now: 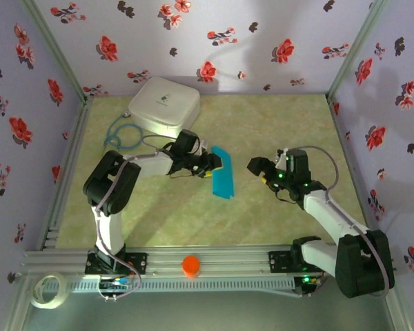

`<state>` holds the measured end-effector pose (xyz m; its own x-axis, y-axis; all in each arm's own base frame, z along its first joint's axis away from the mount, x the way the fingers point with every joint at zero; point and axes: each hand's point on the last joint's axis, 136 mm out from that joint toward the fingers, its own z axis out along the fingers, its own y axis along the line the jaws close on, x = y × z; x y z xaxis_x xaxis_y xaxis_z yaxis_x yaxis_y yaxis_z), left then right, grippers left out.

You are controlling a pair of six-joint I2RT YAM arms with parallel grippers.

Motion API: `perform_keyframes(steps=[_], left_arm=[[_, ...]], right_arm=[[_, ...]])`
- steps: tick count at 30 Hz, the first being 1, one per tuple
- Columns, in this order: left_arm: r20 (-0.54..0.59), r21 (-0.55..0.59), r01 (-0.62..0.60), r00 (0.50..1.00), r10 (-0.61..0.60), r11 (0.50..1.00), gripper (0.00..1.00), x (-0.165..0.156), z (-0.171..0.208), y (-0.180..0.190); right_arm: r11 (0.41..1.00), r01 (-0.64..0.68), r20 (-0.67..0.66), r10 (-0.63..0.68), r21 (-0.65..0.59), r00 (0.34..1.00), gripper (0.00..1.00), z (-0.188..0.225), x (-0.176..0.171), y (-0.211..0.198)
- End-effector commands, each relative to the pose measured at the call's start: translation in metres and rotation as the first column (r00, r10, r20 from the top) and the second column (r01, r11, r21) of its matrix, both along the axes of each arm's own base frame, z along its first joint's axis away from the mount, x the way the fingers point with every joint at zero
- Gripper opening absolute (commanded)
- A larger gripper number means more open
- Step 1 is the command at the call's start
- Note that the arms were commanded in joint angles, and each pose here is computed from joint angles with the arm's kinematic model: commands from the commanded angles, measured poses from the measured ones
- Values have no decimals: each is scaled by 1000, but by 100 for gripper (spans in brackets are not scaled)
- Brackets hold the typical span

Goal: Fold a paper plane with a square sheet of paper (pick it up from the middle)
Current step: First fold the square sheet of paper in half at the center of the table.

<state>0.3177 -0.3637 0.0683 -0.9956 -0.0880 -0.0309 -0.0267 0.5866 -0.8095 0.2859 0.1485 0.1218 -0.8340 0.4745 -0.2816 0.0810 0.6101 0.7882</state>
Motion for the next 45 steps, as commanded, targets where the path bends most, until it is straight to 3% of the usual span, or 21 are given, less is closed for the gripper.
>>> perform_keyframes(steps=[1,6,18,24,32,45], left_arm=[[-57,53,57,997,-54,997,43,-12,-19,5],[-67,149,74,996,-64,986,43,-13,-36,16],[25,349,10,999,-20,937,64,-5,-40,48],[28,444,3,999,-18,896,61,-6,-45,65],[-12,475,34,999,-32,879,57,-10,-58,67],[-77,589,111,994,-80,800,59,-18,-81,80]], right_arm=[[994,-88,28,86,68,996,87,16,2,18],[991,-119,-3,119,63,993,83,7,1,26],[991,-127,-33,128,40,991,83,-3,3,28],[990,-136,-39,137,36,990,83,-5,3,32],[990,-137,-50,138,26,989,84,-8,3,35],[990,-139,-66,140,19,988,84,-13,2,36]])
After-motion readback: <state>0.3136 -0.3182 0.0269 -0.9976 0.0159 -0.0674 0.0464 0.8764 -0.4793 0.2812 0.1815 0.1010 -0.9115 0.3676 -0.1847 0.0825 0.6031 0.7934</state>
